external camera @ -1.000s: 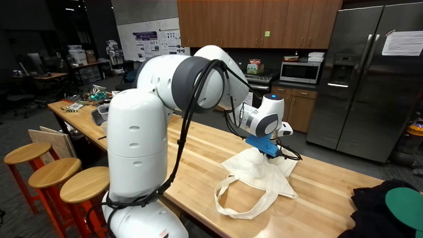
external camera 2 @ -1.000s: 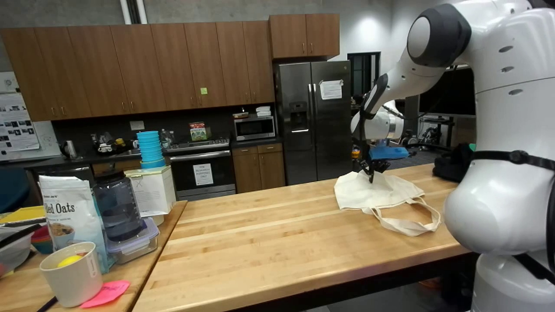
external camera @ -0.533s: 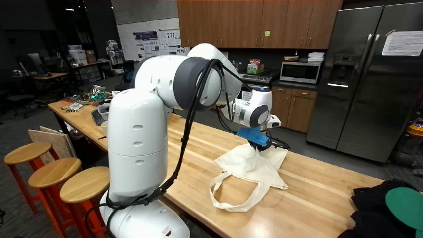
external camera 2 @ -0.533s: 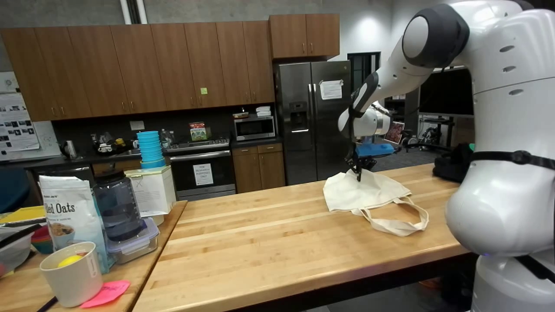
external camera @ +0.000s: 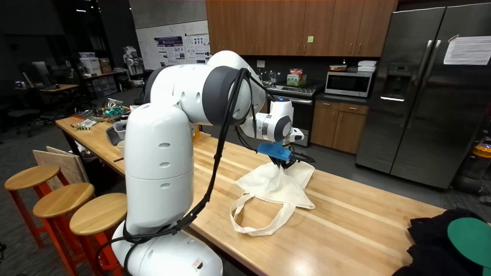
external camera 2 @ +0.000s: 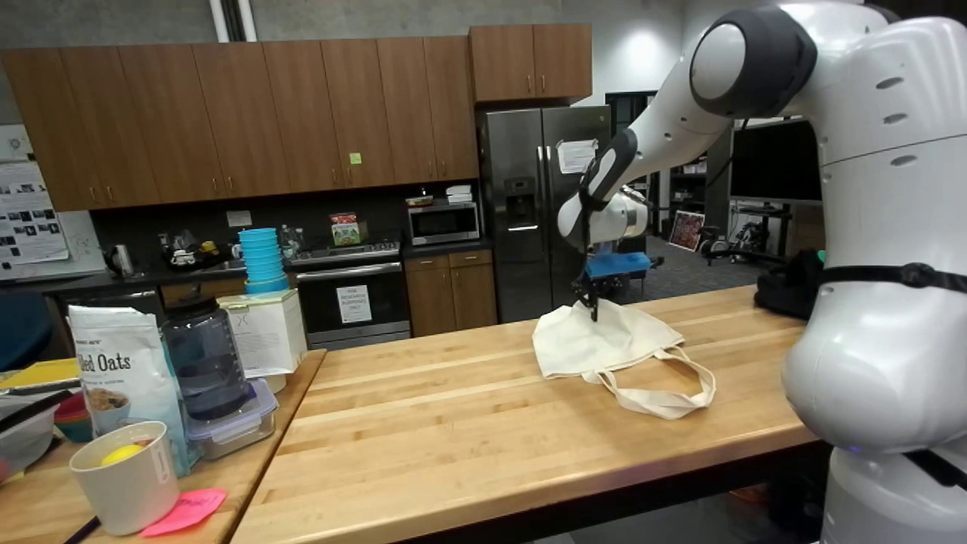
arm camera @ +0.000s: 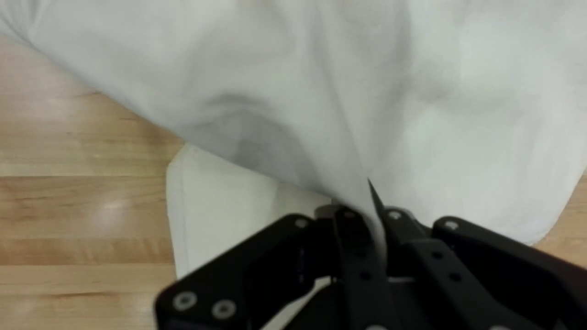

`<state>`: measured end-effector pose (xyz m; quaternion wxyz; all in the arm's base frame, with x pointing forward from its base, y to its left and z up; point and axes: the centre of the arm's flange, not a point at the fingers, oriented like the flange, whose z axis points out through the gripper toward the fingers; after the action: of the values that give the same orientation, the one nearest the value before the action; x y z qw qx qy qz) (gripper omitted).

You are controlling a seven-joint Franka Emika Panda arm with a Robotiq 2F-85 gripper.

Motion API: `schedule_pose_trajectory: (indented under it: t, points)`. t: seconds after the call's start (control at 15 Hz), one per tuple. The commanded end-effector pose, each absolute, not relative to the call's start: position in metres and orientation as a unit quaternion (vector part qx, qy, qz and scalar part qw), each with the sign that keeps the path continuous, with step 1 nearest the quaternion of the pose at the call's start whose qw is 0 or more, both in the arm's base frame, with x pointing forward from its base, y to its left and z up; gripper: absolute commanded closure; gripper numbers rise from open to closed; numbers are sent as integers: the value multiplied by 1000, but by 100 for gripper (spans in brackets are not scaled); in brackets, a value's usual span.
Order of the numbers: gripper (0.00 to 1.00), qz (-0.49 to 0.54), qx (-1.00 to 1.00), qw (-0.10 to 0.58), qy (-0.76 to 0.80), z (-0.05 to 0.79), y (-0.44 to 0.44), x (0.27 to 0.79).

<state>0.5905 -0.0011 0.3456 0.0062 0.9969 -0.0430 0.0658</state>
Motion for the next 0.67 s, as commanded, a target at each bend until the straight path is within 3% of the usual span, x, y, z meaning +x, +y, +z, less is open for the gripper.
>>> schedule_pose_trajectory:
  t: [0.0, 0.6]
  points:
    - [99, 62, 997, 20, -35, 351, 43, 595]
    - [99, 53, 998, 41, -11, 318, 146, 576]
